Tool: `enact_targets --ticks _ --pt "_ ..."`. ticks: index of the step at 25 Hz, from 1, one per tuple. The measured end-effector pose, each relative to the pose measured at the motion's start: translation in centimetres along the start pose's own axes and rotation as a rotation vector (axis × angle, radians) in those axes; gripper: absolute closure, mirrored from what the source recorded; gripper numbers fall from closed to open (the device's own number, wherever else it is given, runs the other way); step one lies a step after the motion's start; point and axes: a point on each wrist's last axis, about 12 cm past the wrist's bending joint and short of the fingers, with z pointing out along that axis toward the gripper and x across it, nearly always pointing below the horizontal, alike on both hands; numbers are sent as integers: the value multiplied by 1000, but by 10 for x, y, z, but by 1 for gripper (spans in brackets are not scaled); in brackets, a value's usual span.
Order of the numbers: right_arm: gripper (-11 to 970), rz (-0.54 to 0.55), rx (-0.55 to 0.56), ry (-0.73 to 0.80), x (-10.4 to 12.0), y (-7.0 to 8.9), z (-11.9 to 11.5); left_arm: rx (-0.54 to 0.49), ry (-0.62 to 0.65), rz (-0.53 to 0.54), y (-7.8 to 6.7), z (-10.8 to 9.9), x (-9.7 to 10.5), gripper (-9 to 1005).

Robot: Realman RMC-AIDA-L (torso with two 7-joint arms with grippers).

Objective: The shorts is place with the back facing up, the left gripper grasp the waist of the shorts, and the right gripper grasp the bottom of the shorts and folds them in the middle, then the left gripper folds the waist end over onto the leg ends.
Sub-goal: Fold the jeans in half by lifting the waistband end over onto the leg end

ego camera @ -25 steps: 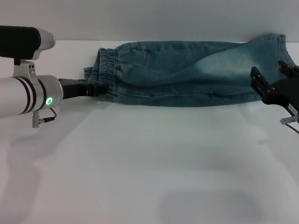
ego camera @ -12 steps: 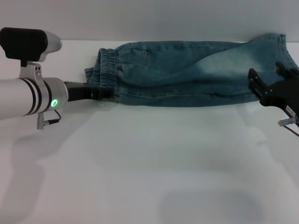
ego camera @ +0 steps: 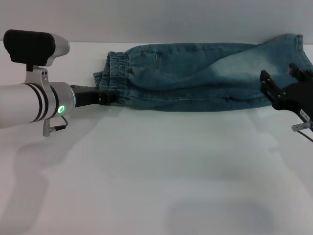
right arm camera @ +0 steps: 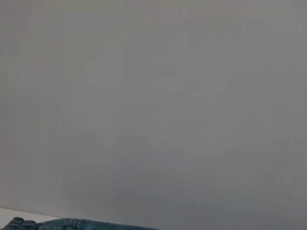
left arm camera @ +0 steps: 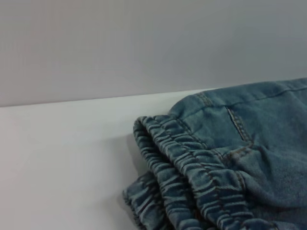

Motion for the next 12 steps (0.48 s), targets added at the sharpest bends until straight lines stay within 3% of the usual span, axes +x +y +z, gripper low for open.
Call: enact_targets --ticks 3,6,10,12 --pt "356 0 1 0 0 0 0 -1 -2 -3 0 0 1 321" --pt "356 1 1 -4 -1 0 0 -6 -7 1 1 0 1 551" --pt "356 -2 2 -8 -3 0 -1 -5 -8 6 0 0 1 758" --pt "356 -3 3 -9 -3 0 -1 -5 -9 7 0 0 1 793"
